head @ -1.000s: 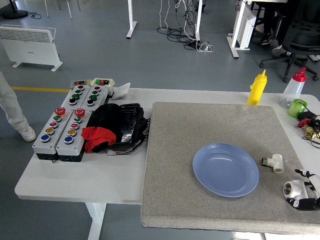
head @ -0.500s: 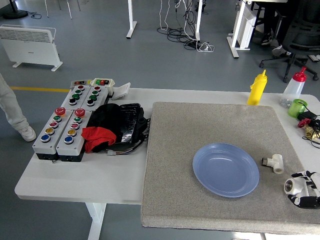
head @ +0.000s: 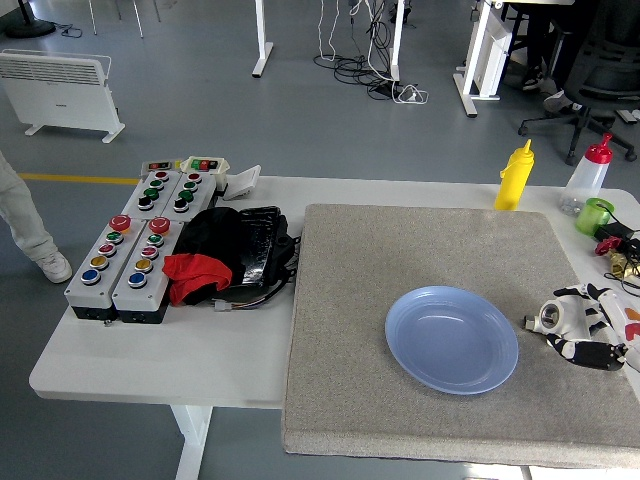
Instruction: Pick pipe place plate twice
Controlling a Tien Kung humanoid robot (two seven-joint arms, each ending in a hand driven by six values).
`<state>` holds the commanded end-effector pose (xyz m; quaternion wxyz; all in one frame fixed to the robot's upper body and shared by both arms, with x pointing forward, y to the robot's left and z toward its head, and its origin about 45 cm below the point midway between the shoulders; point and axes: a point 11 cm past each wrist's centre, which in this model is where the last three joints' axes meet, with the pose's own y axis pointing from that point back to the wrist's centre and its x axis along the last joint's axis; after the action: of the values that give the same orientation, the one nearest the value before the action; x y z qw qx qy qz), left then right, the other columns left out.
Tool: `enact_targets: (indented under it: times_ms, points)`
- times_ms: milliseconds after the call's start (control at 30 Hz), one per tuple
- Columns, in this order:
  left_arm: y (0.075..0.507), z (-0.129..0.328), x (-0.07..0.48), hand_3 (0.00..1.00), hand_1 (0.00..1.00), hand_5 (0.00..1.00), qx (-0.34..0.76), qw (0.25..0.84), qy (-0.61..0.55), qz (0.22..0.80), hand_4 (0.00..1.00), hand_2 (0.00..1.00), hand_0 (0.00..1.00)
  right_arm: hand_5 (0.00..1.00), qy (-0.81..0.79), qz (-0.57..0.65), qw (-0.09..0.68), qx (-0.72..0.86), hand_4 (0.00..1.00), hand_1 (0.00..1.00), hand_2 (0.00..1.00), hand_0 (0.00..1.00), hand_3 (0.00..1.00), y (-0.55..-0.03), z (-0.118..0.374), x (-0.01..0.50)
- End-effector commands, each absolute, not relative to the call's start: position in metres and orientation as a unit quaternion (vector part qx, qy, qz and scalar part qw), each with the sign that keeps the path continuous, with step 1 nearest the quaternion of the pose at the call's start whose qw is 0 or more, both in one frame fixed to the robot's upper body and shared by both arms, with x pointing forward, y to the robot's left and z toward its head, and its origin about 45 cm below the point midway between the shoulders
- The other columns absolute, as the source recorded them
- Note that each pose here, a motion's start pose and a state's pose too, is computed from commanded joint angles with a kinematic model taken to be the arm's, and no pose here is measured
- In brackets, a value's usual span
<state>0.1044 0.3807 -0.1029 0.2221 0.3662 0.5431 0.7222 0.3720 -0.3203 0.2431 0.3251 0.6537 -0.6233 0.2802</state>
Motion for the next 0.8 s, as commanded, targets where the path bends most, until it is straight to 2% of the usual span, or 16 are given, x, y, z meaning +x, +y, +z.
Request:
enact_targets:
  times_ms: [367,400,567,600,767,800]
  points:
    - [0.379,-0.104,0.098,0.727,0.685,0.998,0.371,0.216,0.547,0.718,0.380,0.680,0.720,0.140,-0.517,0.317,0.364,0.707,0.557,0.490,0.530,0.378,0.629,-0.262,0.230,0.411]
    - [0.378,-0.104,0.097,0.727,0.685,0.998,0.372,0.215,0.548,0.718,0.380,0.680,0.721,0.135,-0.505,0.316,0.371,0.713,0.568,0.553,0.590,0.427,0.689,-0.257,0.226,0.414]
    - [0.378,-0.105,0.096,0.727,0.685,0.998,0.375,0.214,0.548,0.716,0.380,0.680,0.721,0.135,-0.462,0.329,0.399,0.720,0.568,0.553,0.590,0.427,0.689,-0.242,0.215,0.427]
    - [0.378,-0.105,0.096,0.728,0.685,0.998,0.375,0.214,0.548,0.716,0.381,0.679,0.721,0.139,-0.458,0.331,0.402,0.721,0.591,0.624,0.687,0.510,0.737,-0.241,0.215,0.429]
    - [0.378,-0.105,0.096,0.728,0.685,0.998,0.374,0.215,0.548,0.716,0.381,0.679,0.721,0.139,-0.429,0.354,0.419,0.718,0.591,0.624,0.687,0.510,0.737,-0.229,0.212,0.438]
    - [0.378,-0.105,0.097,0.729,0.685,0.998,0.374,0.215,0.548,0.717,0.381,0.679,0.721,0.173,-0.426,0.357,0.421,0.717,0.690,0.828,0.946,0.854,0.909,-0.228,0.211,0.439]
